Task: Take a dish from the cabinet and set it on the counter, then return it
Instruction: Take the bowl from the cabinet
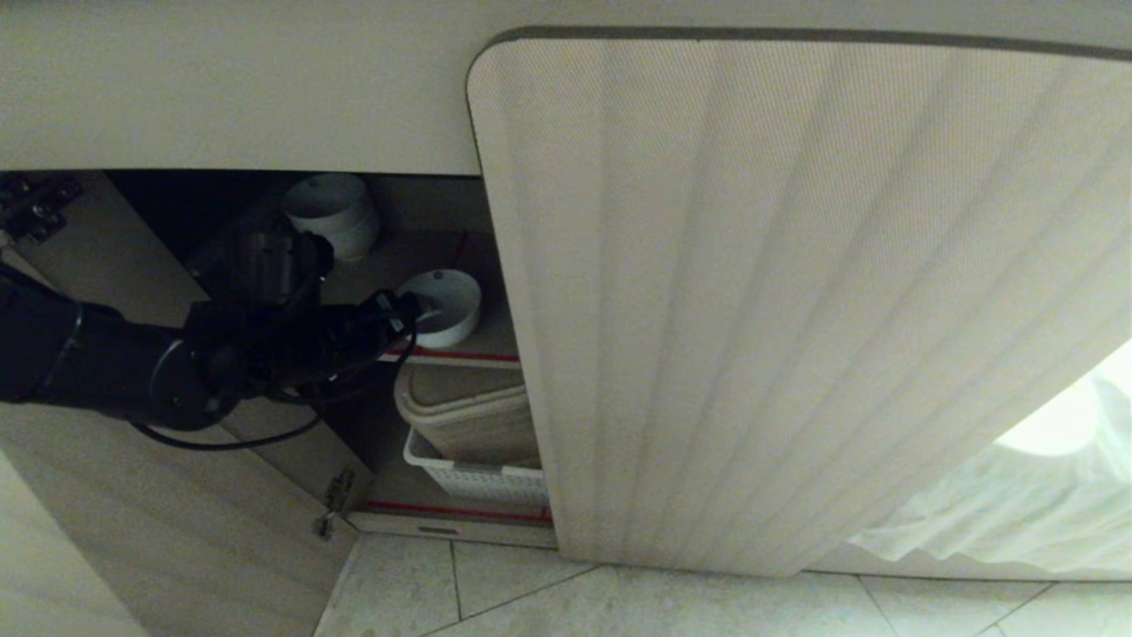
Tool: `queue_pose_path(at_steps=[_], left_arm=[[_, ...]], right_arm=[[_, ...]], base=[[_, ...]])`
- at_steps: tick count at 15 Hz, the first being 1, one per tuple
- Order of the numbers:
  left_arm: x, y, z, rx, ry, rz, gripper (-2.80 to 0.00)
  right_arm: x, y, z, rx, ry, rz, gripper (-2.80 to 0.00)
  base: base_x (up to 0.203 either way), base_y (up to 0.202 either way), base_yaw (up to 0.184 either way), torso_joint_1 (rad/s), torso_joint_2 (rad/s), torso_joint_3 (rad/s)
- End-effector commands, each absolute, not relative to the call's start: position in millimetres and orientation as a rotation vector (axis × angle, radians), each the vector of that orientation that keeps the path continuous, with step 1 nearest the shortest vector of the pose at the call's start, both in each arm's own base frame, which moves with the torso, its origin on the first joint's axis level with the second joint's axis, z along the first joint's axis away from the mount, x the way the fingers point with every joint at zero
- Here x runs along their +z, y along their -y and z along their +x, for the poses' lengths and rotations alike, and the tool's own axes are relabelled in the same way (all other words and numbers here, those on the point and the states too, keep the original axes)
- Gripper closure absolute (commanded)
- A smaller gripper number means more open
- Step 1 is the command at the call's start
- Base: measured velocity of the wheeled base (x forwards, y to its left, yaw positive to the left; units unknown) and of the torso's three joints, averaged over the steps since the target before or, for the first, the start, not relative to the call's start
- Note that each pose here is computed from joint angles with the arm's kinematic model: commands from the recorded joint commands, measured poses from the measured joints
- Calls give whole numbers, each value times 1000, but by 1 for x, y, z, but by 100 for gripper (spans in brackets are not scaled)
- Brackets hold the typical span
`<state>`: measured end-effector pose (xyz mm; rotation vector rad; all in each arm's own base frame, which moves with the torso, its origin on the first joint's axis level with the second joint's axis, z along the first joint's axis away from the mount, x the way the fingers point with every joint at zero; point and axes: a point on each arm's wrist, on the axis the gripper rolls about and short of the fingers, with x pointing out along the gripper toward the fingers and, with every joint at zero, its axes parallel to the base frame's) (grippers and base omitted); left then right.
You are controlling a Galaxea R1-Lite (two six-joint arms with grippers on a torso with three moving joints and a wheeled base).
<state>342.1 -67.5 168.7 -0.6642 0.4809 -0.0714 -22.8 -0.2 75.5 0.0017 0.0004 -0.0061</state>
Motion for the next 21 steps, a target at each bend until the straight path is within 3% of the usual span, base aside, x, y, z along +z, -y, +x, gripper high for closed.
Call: queue_pose_path(at_steps=[1, 21], left_arm=[[170, 69, 344, -78, -477, -666, -280], [169, 75, 368, -49, -498, -651, -280]], right_arm=[[75, 0, -23, -6, 0, 2, 0], [75, 0, -23, -6, 0, 2, 0]], base=[[0, 0, 0, 0, 0, 0], [0, 0, 0, 0, 0, 0]])
